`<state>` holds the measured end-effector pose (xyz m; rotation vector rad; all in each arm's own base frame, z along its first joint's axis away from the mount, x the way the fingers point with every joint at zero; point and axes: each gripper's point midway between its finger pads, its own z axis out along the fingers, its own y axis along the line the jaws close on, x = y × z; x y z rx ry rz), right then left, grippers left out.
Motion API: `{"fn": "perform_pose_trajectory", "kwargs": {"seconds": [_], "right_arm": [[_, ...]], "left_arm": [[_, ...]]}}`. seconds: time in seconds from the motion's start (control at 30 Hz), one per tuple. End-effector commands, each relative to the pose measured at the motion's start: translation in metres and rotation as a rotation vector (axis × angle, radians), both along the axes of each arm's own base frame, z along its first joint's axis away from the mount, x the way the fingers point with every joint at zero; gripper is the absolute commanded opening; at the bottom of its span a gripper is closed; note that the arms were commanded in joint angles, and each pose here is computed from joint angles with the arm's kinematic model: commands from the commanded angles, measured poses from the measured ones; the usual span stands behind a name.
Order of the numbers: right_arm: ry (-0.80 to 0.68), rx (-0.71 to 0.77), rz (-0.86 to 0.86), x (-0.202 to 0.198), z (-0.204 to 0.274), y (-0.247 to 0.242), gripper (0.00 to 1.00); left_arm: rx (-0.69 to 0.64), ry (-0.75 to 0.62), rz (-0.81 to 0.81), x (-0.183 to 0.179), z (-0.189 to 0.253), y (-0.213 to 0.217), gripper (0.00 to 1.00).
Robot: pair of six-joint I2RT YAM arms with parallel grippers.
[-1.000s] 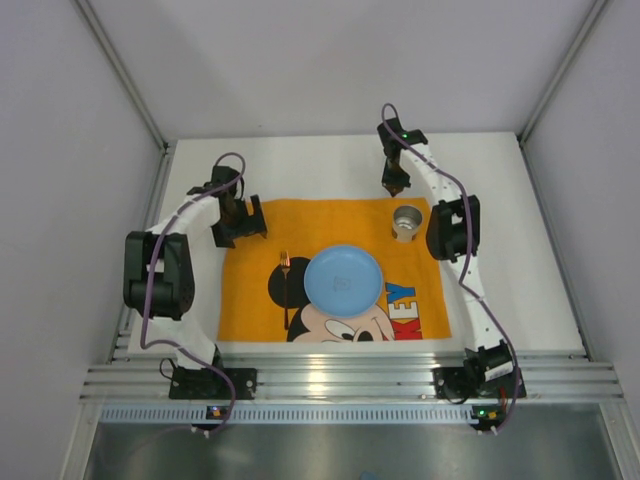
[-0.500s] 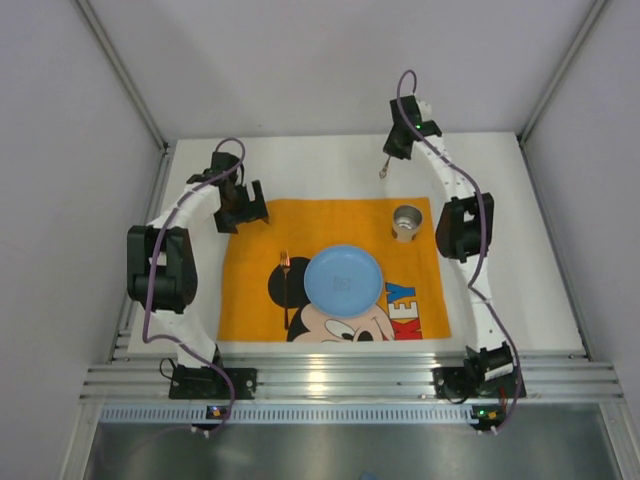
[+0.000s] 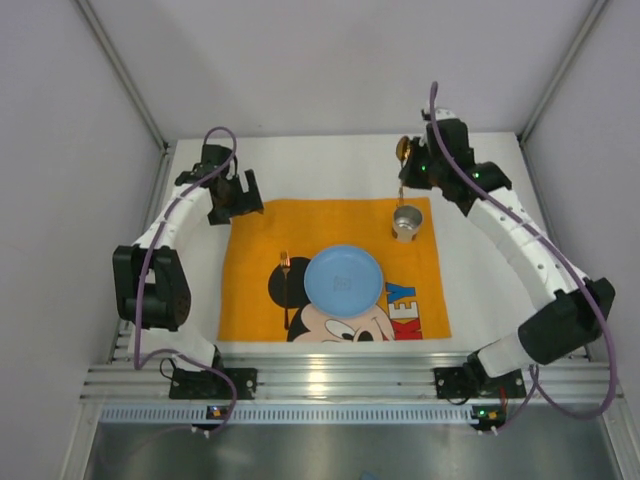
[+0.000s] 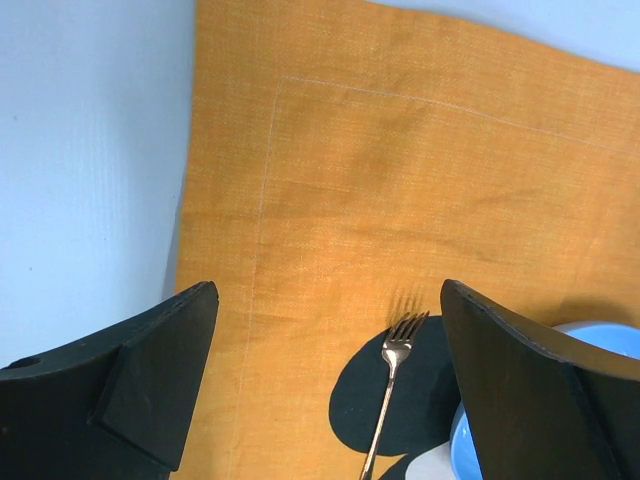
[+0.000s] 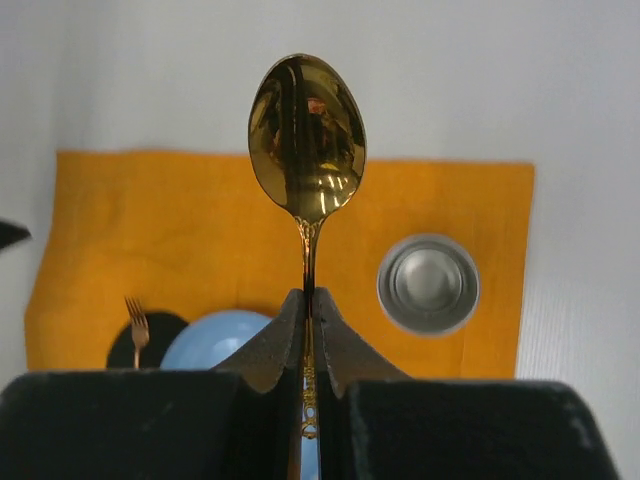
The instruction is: Set the dinner table for one person
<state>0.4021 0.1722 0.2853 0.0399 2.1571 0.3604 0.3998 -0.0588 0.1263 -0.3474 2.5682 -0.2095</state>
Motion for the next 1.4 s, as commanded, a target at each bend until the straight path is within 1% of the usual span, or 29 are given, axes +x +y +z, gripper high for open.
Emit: {"fn": "perform_pose_trajectory", "kwargs": {"seconds": [0.0, 0.03, 0.07, 0.1, 0.17, 0.23, 0.27, 0.33, 0.37, 0.4, 0.53, 0.73, 0.9, 0.93, 1.0, 1.03, 1.07, 1.1, 1.13, 1.17, 1.23, 1.27, 1.33, 1.37], "right_arm": [[0.124, -0.072, 0.131, -0.062, -0.069, 0.001, 0.00], [0.141, -0.067, 0.142, -0.075, -0.079, 0.000, 0.00], [0.199, -0.069, 0.137, -0.093, -0.108, -0.006, 0.00], [0.176, -0.049, 0.132, -0.104, -0.104, -0.010, 0.00], [0.185, -0.046, 0.122, -0.122, -0.122, -0.019, 0.00], [0.200, -0.064, 0.124, -0.128, -0.137, -0.024, 0.00], [0.234, -0.085, 0.135, -0.134, -0.157, -0.027, 0.00], [0.247, -0.084, 0.145, -0.134, -0.170, -0.025, 0.00], [0.280, -0.094, 0.150, -0.139, -0.187, -0.026, 0.00], [0.280, -0.076, 0.169, -0.139, -0.190, -0.021, 0.00], [0.309, -0.087, 0.163, -0.140, -0.207, -0.022, 0.00], [0.379, -0.088, 0.119, -0.143, -0.233, -0.025, 0.00], [0.441, -0.076, 0.123, -0.145, -0.248, -0.019, 0.00], [0.445, -0.078, 0.126, -0.146, -0.248, -0.019, 0.11], [0.439, -0.084, 0.123, -0.147, -0.244, -0.021, 0.29], [0.435, -0.090, 0.122, -0.147, -0.241, -0.023, 0.54], [0.410, -0.092, 0.110, -0.145, -0.232, -0.025, 0.66], [0.418, -0.100, 0.114, -0.148, -0.230, -0.027, 0.92], [0.400, -0.120, 0.103, -0.146, -0.225, -0.031, 1.00], [0.353, -0.123, 0.085, -0.141, -0.209, -0.034, 1.00], [0.320, -0.135, 0.079, -0.141, -0.192, -0.039, 1.00], [0.246, -0.119, 0.070, -0.134, -0.166, -0.039, 1.00], [0.176, -0.107, 0.060, -0.131, -0.138, -0.042, 1.00], [0.079, -0.082, 0.036, -0.125, -0.104, -0.045, 1.00]], "left_arm": [[0.032, -0.060, 0.027, -0.002, 0.027, 0.002, 0.98], [0.036, -0.060, 0.025, -0.003, 0.027, 0.001, 0.98], [0.038, -0.059, 0.027, -0.003, 0.026, 0.000, 0.98], [0.039, -0.064, 0.025, -0.003, 0.028, -0.002, 0.98], [0.040, -0.066, 0.025, 0.000, 0.030, -0.004, 0.98], [0.037, -0.072, 0.033, 0.002, 0.035, -0.007, 0.98], [0.035, -0.072, 0.034, 0.004, 0.035, -0.008, 0.98], [0.034, -0.083, 0.041, 0.008, 0.038, -0.010, 0.98], [0.039, -0.076, 0.041, 0.010, 0.036, -0.011, 0.98], [0.036, -0.085, 0.045, 0.013, 0.041, -0.013, 0.98], [0.038, -0.085, 0.040, 0.015, 0.043, -0.018, 0.98], [0.056, -0.062, 0.029, 0.004, 0.036, -0.027, 0.98], [0.102, -0.053, 0.012, -0.008, 0.033, -0.028, 0.98], [0.109, -0.053, 0.013, -0.009, 0.033, -0.027, 0.98], [0.118, -0.059, 0.009, -0.012, 0.034, -0.024, 0.98], [0.126, -0.072, 0.012, -0.011, 0.037, -0.023, 0.98], [0.131, -0.085, 0.012, -0.012, 0.041, -0.021, 0.98], [0.141, -0.094, 0.009, -0.012, 0.042, -0.019, 0.98], [0.148, -0.107, 0.011, -0.011, 0.044, -0.018, 0.98], [0.163, -0.121, 0.019, -0.009, 0.047, -0.015, 0.98], [0.181, -0.147, 0.019, -0.006, 0.054, -0.012, 0.98], [0.207, -0.169, 0.038, -0.003, 0.059, -0.006, 0.99], [0.248, -0.205, 0.062, 0.002, 0.067, 0.002, 0.98], [0.266, -0.231, 0.088, 0.006, 0.072, 0.007, 0.98]]}}
